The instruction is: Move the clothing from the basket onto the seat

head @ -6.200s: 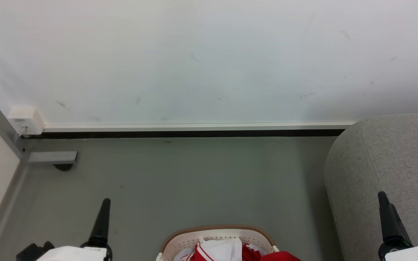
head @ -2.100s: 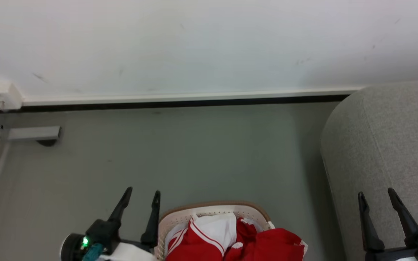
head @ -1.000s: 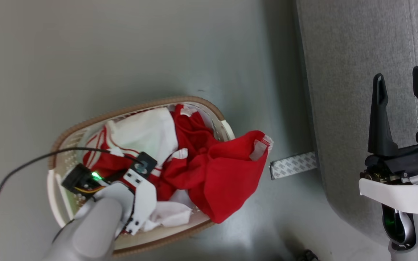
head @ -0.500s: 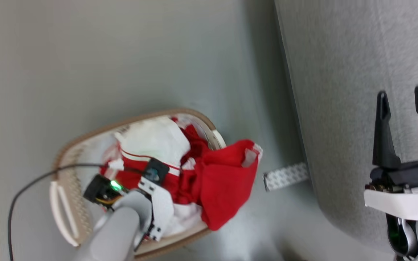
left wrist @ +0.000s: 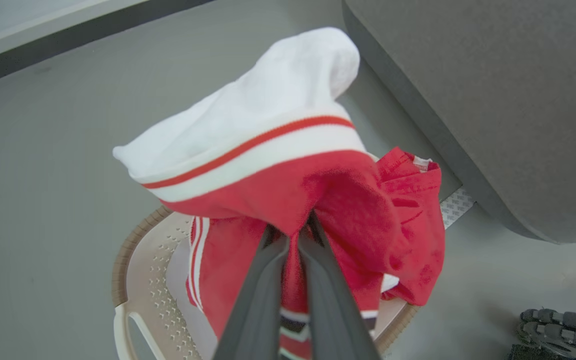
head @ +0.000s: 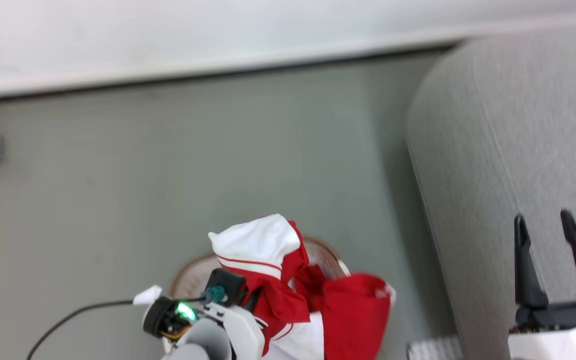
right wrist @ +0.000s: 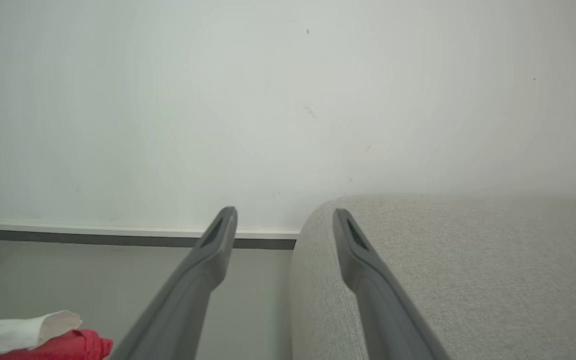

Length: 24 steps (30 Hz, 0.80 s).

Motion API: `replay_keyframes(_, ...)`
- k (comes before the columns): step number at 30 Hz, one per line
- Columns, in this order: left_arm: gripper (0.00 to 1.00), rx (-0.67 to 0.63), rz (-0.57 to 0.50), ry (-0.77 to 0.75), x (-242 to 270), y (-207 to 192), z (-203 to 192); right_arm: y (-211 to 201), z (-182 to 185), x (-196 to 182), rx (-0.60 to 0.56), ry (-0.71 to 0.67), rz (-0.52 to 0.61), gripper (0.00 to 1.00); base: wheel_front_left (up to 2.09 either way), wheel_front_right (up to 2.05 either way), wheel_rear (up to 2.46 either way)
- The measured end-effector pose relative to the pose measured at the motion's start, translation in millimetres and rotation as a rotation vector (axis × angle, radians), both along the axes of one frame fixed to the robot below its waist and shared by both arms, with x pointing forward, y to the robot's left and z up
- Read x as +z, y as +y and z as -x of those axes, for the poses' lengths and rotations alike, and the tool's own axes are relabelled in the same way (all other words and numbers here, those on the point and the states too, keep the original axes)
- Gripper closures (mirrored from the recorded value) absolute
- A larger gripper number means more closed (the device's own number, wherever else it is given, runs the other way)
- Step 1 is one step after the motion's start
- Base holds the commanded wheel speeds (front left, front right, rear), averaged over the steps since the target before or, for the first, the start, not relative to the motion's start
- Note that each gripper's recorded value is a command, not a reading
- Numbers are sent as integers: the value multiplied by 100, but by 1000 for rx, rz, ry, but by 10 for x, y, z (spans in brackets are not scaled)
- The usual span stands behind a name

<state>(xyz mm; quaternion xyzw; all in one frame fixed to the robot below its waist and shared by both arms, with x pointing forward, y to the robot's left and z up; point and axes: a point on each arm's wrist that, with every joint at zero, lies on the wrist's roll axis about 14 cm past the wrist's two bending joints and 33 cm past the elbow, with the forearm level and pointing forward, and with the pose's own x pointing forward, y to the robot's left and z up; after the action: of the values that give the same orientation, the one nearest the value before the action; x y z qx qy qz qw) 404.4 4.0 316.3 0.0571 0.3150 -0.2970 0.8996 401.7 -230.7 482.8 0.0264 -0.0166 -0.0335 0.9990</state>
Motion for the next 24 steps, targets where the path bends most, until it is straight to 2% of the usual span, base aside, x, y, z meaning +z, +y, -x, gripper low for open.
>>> replay_keyframes(15, 100, 239, 167, -397, 1771, 527, 206, 453, 599, 420, 139, -114, -18, 0, 0, 0, 0)
replay_keyframes(19, 100, 271, 211, -502, 2207, 644, 255, 691, 632, 561, 221, -158, -3, 0, 0, 0, 0)
replay_keyframes(24, 100, 262, 248, -566, 2518, 660, 314, 1136, 694, 728, 391, -210, 37, 0, 0, 0, 0)
